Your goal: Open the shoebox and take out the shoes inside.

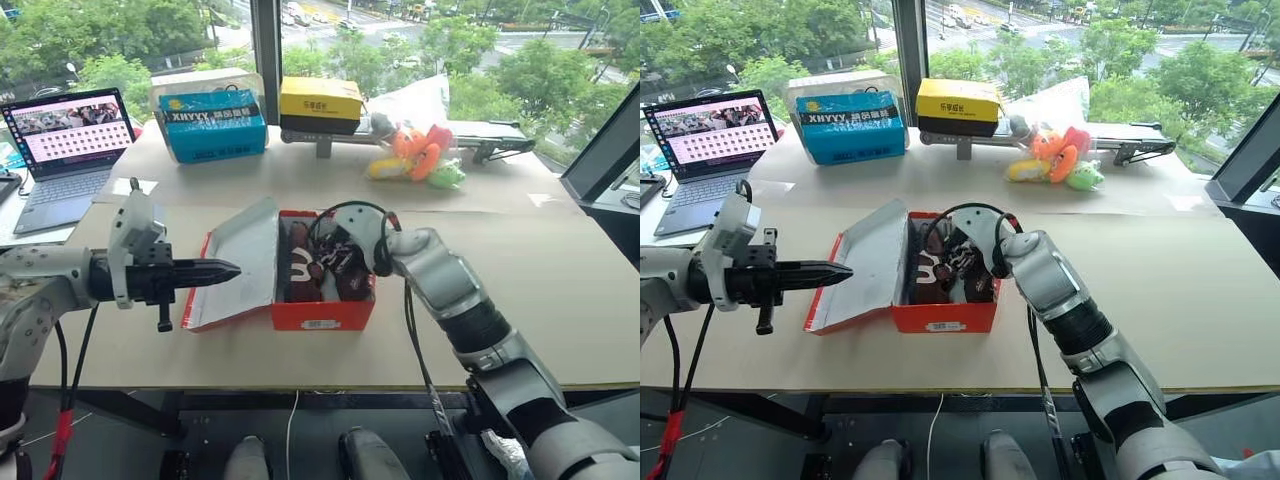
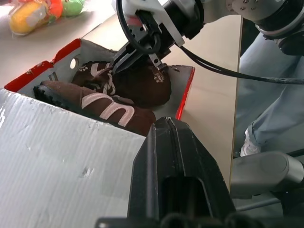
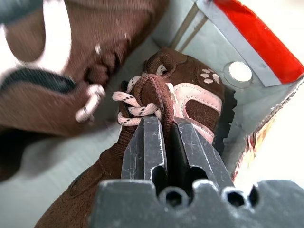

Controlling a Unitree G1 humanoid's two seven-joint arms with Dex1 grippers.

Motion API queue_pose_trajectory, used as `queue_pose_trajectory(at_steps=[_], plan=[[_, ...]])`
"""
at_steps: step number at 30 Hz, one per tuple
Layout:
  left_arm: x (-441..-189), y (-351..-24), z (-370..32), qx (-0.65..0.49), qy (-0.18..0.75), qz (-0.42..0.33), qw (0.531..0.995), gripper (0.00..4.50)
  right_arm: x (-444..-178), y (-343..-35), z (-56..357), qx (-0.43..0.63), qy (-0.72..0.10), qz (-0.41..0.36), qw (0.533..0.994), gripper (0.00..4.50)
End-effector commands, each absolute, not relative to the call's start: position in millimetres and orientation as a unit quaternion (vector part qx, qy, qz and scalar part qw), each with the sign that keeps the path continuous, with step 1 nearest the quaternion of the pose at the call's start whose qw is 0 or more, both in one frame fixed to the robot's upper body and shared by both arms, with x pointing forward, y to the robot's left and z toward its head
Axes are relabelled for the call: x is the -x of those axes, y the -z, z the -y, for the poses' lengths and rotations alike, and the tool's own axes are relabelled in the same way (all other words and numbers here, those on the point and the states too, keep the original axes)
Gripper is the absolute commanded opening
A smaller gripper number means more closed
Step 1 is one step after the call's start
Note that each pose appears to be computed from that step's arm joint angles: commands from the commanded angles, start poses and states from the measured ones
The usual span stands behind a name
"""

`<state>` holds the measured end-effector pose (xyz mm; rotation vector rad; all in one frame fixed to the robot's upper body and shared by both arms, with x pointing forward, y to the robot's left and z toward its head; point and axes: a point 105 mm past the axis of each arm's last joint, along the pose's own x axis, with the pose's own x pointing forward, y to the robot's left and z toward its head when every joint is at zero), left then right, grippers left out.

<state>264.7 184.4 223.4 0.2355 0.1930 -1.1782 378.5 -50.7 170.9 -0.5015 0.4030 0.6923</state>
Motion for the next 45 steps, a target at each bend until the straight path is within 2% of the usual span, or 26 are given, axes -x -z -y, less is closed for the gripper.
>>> queue_pose_trajectory(at_steps=[1, 13, 19, 29, 39, 42, 45], plan=[[-266, -232, -183, -0.123, 0.557, -0.073, 0.818, 0.0, -370, -214, 44, 0.184, -0.351, -0.148, 0.906, 0.01], [-268, -231, -181, -0.128, 0.563, -0.072, 0.813, 0.0, -371, -226, 62, 0.09, -0.335, -0.151, 0.926, 0.01], [-269, -231, -181, -0.133, 0.566, -0.073, 0.811, 0.0, -372, -232, 59, -0.053, -0.356, -0.142, 0.922, 0.01], [-271, -231, -183, -0.136, 0.565, -0.076, 0.81, 0.0, -374, -221, 65, -0.167, -0.356, -0.148, 0.908, 0.01], [-271, -231, -184, -0.131, 0.565, -0.079, 0.811, 0.0, -359, -284, 98, -0.203, -0.367, -0.067, 0.906, 0.01], [-271, -230, -184, -0.132, 0.565, -0.079, 0.811, 0.0, -363, -297, 122, -0.217, -0.334, -0.043, 0.916, 0.01], [-272, -230, -183, -0.132, 0.566, -0.078, 0.81, 0.0, -380, -290, 165, -0.204, -0.237, -0.035, 0.949, 0.01]])
